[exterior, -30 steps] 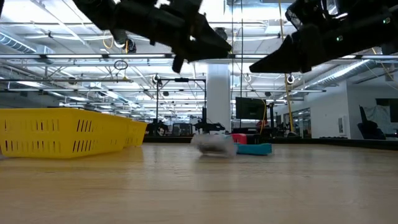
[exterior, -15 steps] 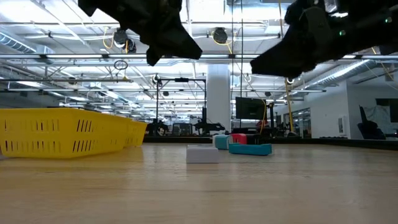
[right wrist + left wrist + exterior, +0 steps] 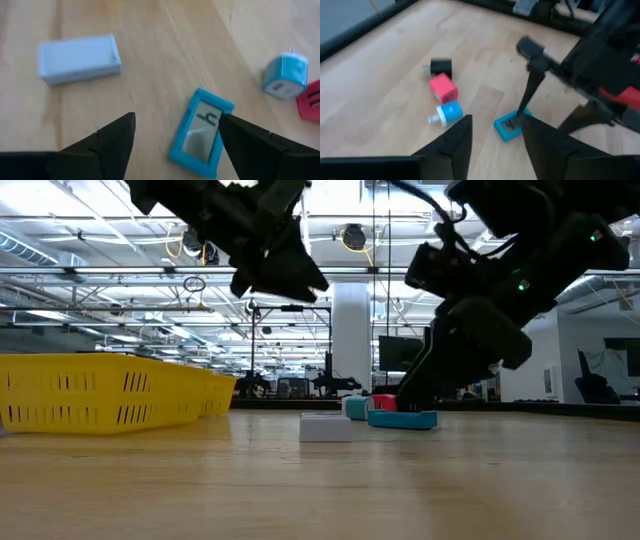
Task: Pick & Place Office items
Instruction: Put the light blue timer into the bottom yellow basket
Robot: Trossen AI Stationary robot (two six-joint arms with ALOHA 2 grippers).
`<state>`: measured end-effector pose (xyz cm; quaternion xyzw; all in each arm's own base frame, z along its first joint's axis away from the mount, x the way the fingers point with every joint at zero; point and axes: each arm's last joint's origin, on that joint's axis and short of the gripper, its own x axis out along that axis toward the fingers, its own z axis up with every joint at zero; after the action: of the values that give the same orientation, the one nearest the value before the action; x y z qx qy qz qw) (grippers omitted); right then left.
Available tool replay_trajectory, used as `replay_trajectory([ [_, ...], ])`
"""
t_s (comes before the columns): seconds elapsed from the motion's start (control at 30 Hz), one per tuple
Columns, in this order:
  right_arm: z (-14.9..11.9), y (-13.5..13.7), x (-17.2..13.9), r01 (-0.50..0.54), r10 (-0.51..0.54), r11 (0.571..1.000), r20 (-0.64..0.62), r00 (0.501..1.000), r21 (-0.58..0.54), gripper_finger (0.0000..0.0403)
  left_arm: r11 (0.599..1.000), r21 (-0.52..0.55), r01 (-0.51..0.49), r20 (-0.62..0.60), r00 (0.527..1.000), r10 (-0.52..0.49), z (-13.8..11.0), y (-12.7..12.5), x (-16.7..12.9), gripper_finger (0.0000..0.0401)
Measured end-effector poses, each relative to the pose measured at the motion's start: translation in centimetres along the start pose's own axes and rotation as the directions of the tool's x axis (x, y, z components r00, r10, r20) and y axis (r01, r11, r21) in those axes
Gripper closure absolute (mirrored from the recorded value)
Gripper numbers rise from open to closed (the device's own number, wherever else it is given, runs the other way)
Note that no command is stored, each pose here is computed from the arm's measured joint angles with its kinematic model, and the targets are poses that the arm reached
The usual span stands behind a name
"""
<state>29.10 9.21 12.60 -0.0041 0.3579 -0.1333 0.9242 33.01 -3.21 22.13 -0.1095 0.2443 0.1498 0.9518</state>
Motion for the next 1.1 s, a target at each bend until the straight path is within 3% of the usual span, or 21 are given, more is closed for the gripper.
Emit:
replay_trajectory([
  [0.4, -0.4, -1.6, 0.8, 0.067, -0.062, 0.996, -0.088, 0.994, 0.060, 0.0150, 1.000, 0.010, -0.021, -0.063, 0.998, 0.022, -1.7, -0.1, 1.9, 0.0188],
  [0.7, -0.8, -2.9, 2.7, -0.001, 0.025, 0.990, -0.173, 0.985, 0.140, 0.0159, 1.000, 0.003, -0.011, -0.032, 0.999, 0.011, -1.4, -0.1, 1.8, 0.0187],
  [0.8, -0.9, -3.1, 2.9, -0.008, 0.032, 0.992, -0.183, 0.983, 0.129, 0.0183, 1.000, 0.026, -0.013, -0.038, 0.999, 0.014, -1.4, -0.1, 1.9, 0.0187],
  [0.97, -0.8, -3.3, 3.0, -0.039, 0.062, 0.992, -0.196, 0.979, 0.118, 0.0262, 0.999, 0.034, -0.013, -0.037, 0.999, 0.014, -1.4, -0.1, 1.9, 0.0187],
  [1.1, -0.7, -3.3, 2.7, -0.057, 0.064, 0.997, -0.191, 0.980, 0.042, 0.0264, 0.999, 0.032, -0.012, -0.036, 0.999, 0.014, -1.4, -0.1, 1.9, 0.0187],
])
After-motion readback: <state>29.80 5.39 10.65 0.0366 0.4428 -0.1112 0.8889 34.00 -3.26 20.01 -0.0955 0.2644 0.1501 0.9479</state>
